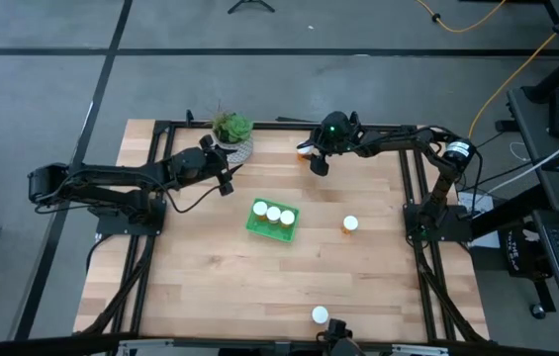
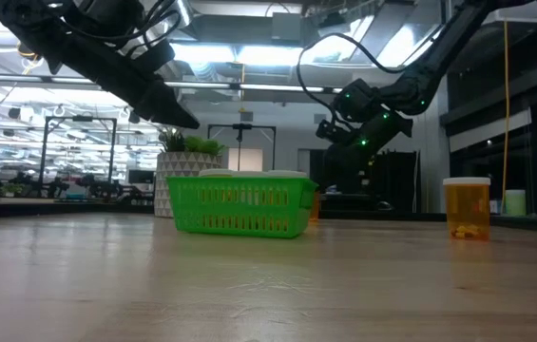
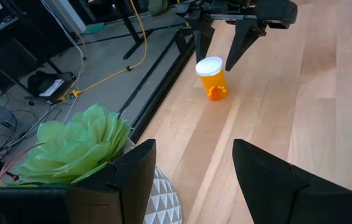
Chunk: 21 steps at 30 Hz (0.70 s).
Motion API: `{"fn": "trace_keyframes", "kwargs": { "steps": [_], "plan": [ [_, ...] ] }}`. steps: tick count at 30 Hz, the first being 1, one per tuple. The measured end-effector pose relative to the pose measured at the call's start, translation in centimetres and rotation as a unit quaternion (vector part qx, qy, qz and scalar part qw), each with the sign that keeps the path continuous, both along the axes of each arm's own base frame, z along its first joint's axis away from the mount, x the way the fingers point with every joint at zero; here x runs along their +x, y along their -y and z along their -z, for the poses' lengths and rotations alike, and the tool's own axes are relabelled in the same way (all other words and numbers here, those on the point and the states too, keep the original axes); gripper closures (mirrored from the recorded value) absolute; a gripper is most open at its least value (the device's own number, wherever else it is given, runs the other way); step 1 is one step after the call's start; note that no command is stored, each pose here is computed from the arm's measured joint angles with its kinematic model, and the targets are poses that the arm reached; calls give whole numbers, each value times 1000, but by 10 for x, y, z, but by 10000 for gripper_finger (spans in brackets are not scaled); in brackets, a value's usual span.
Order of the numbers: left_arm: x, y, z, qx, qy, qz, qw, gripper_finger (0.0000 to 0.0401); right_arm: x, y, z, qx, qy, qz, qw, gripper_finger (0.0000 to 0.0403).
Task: Pick and place pill bottles into a basket
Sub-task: Put the orange medicine bottle into the green bin
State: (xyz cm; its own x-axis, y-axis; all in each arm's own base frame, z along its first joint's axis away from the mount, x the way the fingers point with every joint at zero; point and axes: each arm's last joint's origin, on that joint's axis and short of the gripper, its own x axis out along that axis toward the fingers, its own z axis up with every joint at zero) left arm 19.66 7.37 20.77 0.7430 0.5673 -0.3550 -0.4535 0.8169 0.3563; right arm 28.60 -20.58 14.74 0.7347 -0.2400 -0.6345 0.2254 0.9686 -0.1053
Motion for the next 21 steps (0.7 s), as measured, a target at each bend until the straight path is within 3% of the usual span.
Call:
{"fn": "trace_keyframes", "kwargs": {
  "steps": [21],
  "plan": [
    [0,0,0,-1,-1,0,1000,191,0,0,0,0,0,0,1000,192]
  ]
}}
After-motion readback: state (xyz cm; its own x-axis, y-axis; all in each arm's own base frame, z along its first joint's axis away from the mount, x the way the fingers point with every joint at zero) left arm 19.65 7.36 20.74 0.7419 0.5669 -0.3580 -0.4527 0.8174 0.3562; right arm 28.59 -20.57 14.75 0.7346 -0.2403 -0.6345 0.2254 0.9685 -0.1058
